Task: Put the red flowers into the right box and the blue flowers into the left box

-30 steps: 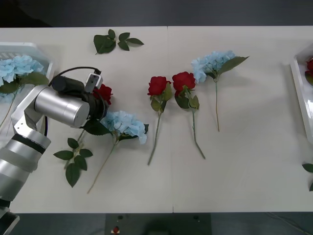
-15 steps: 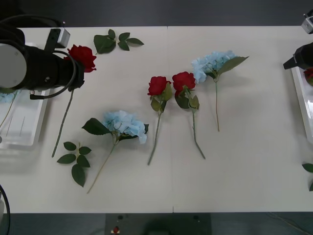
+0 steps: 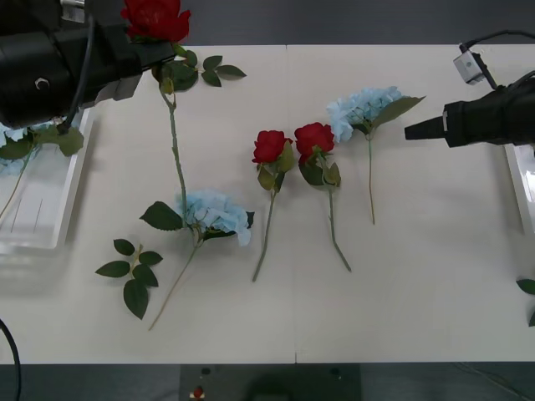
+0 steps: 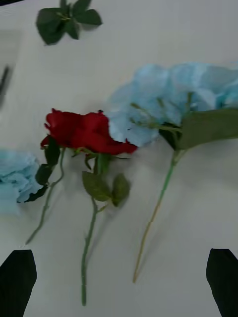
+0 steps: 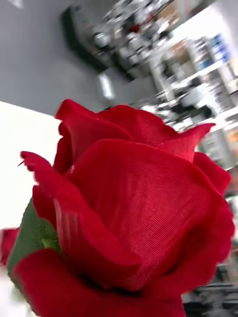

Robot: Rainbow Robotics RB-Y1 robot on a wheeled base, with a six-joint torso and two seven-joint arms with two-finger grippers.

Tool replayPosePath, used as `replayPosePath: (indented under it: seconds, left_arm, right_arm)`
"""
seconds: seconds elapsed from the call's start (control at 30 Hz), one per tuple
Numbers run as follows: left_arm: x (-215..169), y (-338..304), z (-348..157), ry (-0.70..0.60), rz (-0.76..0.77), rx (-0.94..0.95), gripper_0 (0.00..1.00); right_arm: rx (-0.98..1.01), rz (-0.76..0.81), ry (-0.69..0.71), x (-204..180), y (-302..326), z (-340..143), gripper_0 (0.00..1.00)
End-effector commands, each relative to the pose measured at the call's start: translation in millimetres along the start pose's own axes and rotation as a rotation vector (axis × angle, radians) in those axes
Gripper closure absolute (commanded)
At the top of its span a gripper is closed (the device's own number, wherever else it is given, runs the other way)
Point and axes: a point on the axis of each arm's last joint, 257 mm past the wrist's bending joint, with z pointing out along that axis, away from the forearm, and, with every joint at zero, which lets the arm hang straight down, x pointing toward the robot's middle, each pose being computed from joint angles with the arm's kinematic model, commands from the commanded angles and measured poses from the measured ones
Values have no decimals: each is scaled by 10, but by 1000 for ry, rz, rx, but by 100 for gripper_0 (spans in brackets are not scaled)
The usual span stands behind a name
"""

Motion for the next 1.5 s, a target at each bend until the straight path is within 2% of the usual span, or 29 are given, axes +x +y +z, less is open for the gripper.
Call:
replayPosePath:
  seconds: [0.03, 0.23, 0.57, 0.9, 1.23, 1.27, 1.37, 1.4, 1.47, 1.5]
  left_arm:
    - [-11, -284, 169, -57, 88, 99, 100]
    - [140, -513, 506, -112, 25, 180, 100]
    - [484, -758, 1098, -135, -15, 185, 100]
    - [643, -653, 1231, -99, 17, 123, 100]
    - [776, -602, 1319, -66, 9, 110, 100]
    - [799, -623, 1332, -60, 4, 116, 100]
    - [832, -672, 1362, -54, -3, 126, 100]
    - [839, -680, 1368, -53, -4, 127, 100]
    - [851, -700, 1373, -51, -9, 132, 100]
    - [856, -705, 1379, -49, -10, 133, 100]
  right_arm:
    - [-112, -81, -83, -111, 447, 99, 0]
    - [-246, -115, -221, -46, 873, 209, 0]
    - [-432, -116, -409, 11, 1594, 583, 0]
    - [-567, -49, -533, -218, 2146, 798, 0]
    - [-611, -43, -564, -296, 2440, 963, 0]
    - [-611, -40, -567, -307, 2451, 971, 8]
    - [-615, -30, -573, -336, 2481, 988, 53]
    - [-615, -29, -573, -342, 2487, 995, 62]
    - [-615, -20, -575, -351, 2496, 1012, 75]
    - [-613, -17, -575, -349, 2493, 1022, 78]
